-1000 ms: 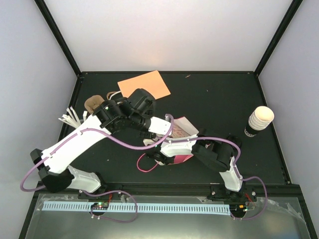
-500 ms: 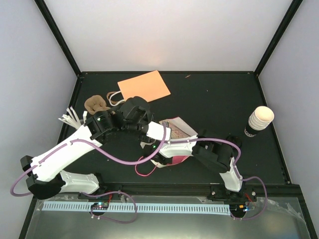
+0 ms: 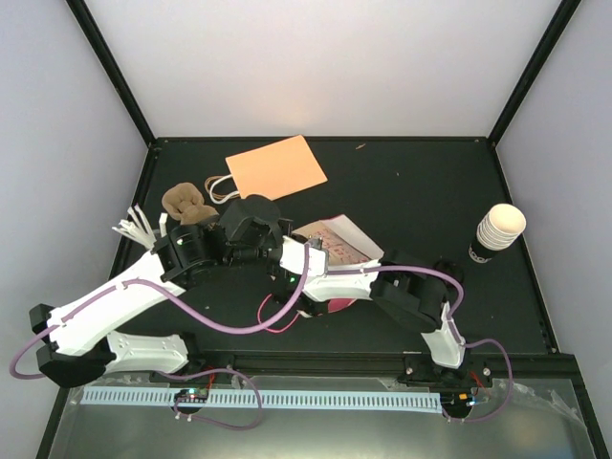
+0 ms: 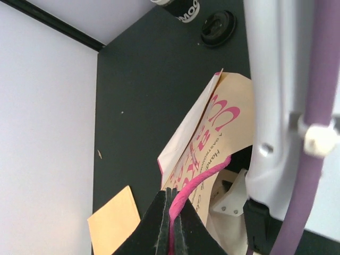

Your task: Pack the takeout coffee

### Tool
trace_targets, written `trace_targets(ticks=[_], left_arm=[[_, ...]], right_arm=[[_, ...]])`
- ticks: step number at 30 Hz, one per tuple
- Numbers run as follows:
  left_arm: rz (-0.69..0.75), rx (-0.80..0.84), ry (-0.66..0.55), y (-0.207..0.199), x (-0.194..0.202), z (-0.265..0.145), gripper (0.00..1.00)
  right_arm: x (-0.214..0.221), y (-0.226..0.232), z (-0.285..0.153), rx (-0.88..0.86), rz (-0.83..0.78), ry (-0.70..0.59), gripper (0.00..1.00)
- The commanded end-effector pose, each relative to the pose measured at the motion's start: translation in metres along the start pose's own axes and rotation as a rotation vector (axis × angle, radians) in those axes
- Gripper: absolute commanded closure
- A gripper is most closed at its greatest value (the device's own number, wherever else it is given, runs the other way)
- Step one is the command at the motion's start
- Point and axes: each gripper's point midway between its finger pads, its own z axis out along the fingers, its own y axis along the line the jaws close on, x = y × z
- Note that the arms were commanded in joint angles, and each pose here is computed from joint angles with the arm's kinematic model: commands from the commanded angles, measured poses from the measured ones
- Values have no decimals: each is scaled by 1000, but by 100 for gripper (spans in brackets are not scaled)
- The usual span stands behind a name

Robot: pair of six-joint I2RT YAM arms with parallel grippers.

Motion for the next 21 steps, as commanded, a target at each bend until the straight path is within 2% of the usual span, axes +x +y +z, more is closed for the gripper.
trace_targets(ticks=[1, 4, 7, 10, 14, 21], left_arm=[[-9, -116, -93, 22, -25, -22, 99], [-11, -101, -88, 17, -26, -23, 98], [-19, -78, -75, 10, -24, -23, 99], [-39, -58, -57, 3, -20, -24, 98], [-78, -75, -52, 2, -16, -33, 98], [-96, -130, -99, 7, -23, -57, 98]], right_arm=[[-5, -34, 0, 240, 22, -24, 99], [-9, -54, -5, 349, 42, -43, 99], [-10, -62, -4, 361, 62, -46, 99], [-7, -73, 1, 350, 110, -22, 99], [-2, -76, 9, 350, 95, 8, 99], [0, -53, 18, 231, 62, 73, 99]])
